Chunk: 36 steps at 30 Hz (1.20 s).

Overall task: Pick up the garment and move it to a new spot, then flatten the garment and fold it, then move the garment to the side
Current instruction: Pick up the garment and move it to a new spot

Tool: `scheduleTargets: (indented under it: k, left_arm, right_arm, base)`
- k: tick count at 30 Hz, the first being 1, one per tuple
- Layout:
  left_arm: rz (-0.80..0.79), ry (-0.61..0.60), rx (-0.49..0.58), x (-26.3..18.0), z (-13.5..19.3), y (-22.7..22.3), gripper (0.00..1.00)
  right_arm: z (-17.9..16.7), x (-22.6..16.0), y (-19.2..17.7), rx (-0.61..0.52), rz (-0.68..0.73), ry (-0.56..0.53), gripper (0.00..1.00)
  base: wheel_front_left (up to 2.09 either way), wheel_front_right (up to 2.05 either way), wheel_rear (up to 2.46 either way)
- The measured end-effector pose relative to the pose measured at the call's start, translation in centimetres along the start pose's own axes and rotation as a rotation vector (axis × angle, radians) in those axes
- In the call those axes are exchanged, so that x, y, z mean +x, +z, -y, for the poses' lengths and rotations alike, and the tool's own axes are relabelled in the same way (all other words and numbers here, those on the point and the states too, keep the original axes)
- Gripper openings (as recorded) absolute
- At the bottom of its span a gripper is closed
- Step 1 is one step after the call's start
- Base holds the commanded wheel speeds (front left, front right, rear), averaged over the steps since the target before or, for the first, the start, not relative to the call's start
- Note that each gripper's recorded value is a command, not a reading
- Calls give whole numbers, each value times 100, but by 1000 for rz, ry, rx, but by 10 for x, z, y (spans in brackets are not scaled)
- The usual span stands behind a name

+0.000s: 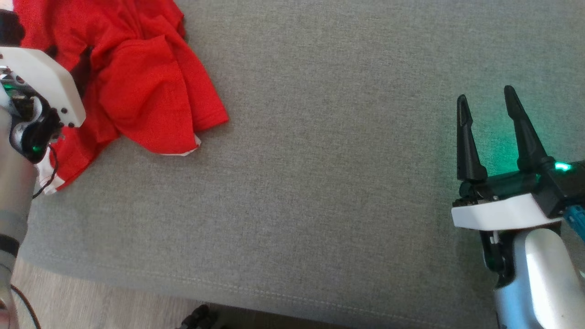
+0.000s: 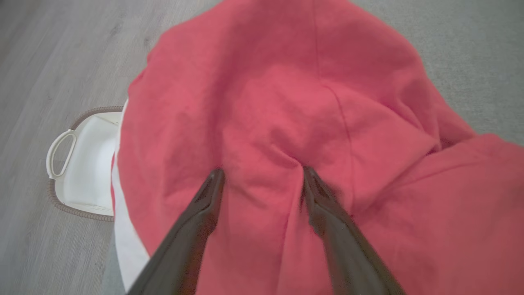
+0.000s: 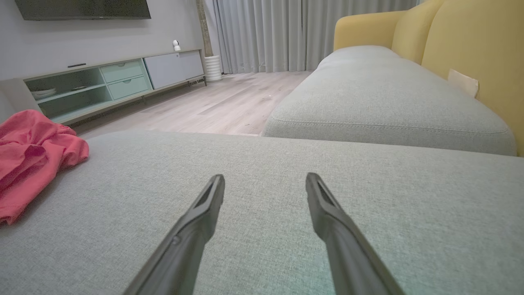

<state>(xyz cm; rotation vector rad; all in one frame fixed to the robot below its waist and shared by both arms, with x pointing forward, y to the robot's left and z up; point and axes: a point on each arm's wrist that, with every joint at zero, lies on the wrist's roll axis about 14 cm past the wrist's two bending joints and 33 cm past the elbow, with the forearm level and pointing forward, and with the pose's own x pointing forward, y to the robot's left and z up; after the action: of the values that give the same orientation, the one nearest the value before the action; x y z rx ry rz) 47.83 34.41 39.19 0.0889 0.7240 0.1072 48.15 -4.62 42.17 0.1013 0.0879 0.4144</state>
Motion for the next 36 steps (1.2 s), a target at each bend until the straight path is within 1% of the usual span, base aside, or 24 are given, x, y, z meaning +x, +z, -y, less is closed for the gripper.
scheduleTargets:
  k: [1,2,3,6,11,14,20,25,28,33,36]
  left_arm:
    - [-5,-3,-3,2,1,0,91]
    - [-5,-3,-3,2,1,0,26]
    - [-10,-5,-4,3,2,-1,0]
    - [-20,-12,-7,5,4,-2,0]
    - [19,1,-41,4,-2,3,0]
    - [68,14,-24,0,-6,14,0]
    - [243,39,-7,-22,-19,61,0]
    - [366,81,18,-53,-39,90,0]
    - [472,94,28,-76,-45,113,0]
    - [684,85,45,-119,-43,165,0]
    - [793,54,67,-142,-31,193,0]
  right_arm:
    - [1,0,-1,0,-7,-2,100]
    - [1,0,-1,0,-7,-2,100]
    - [2,0,-2,-1,-8,-4,100]
    - [2,0,-4,-6,-12,-5,100]
    - [0,1,-3,-5,-10,0,100]
    - [-2,1,1,-8,-4,4,100]
    - [-9,-6,10,-5,4,16,100]
    - [-16,-15,22,4,29,26,100]
    - [-21,-21,31,8,47,33,100]
    - [-29,-30,44,13,77,46,100]
    - [-30,-34,53,17,99,43,100]
  base:
    - [0,0,0]
    - [0,0,0]
    - [0,0,0]
    - [0,0,0]
    - [0,0,0]
    - [0,0,0]
    - [0,0,0]
    - [0,0,0]
    - [0,0,0]
    - [0,0,0]
    - [0,0,0]
